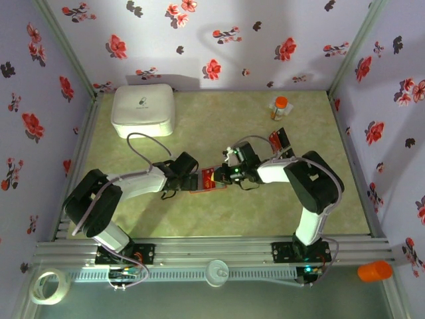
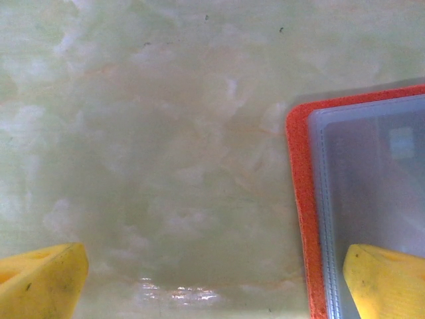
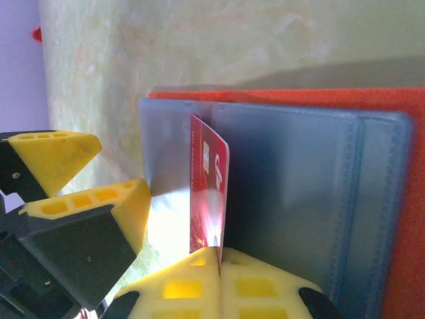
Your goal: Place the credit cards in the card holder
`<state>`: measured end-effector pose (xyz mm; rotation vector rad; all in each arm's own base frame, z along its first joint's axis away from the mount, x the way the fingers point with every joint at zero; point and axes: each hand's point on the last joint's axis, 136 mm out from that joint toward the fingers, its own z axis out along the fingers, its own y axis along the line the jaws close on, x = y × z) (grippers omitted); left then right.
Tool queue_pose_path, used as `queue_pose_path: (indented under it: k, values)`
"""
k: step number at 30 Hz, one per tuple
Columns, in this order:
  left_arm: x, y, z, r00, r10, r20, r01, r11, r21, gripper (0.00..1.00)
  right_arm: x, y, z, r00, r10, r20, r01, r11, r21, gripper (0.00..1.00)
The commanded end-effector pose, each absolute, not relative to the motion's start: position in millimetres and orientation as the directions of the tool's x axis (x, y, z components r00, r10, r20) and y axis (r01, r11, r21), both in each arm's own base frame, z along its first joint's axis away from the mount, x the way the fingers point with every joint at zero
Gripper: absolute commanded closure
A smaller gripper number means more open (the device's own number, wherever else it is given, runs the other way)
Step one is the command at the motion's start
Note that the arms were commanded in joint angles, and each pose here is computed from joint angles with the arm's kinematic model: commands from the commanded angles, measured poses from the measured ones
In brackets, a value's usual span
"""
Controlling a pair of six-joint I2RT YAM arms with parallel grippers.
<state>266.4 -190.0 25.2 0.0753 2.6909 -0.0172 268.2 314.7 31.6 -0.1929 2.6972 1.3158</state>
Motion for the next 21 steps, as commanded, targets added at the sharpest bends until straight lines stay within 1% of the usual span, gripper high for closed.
queue_pose_path:
  k: [1,14,15,19,21]
  values:
    - [254.6,-176.2,9.3,-0.916,0.067,-0.395,0.046,0.997,0.063,0.0,252.3,302.5,1.7,-0.994,-0.079,-0.078,-0.111,0.679,0.725,1.0]
    - [255.3,-176.8,9.9,-0.915,0.067,-0.397,0.047,0.997,0.06,0.0,253.9,310.8,1.8,-0.994,-0.098,-0.049,-0.102,0.671,0.734,1.0]
    - [255.3,-177.1,9.7,-0.916,0.067,-0.396,0.047,0.997,0.06,0.0,253.4,311.2,2.6,-0.993,-0.105,-0.047,-0.106,0.671,0.733,0.99]
    - [255.5,-177.2,9.5,-0.916,0.067,-0.396,0.047,0.997,0.06,0.0,254.5,307.1,15.7,-0.987,-0.143,-0.079,-0.157,0.687,0.709,0.72]
    - [255.3,-177.0,9.5,-0.916,0.067,-0.395,0.046,0.997,0.061,0.0,257.6,303.7,26.5,-0.983,-0.154,-0.104,-0.183,0.695,0.695,0.64]
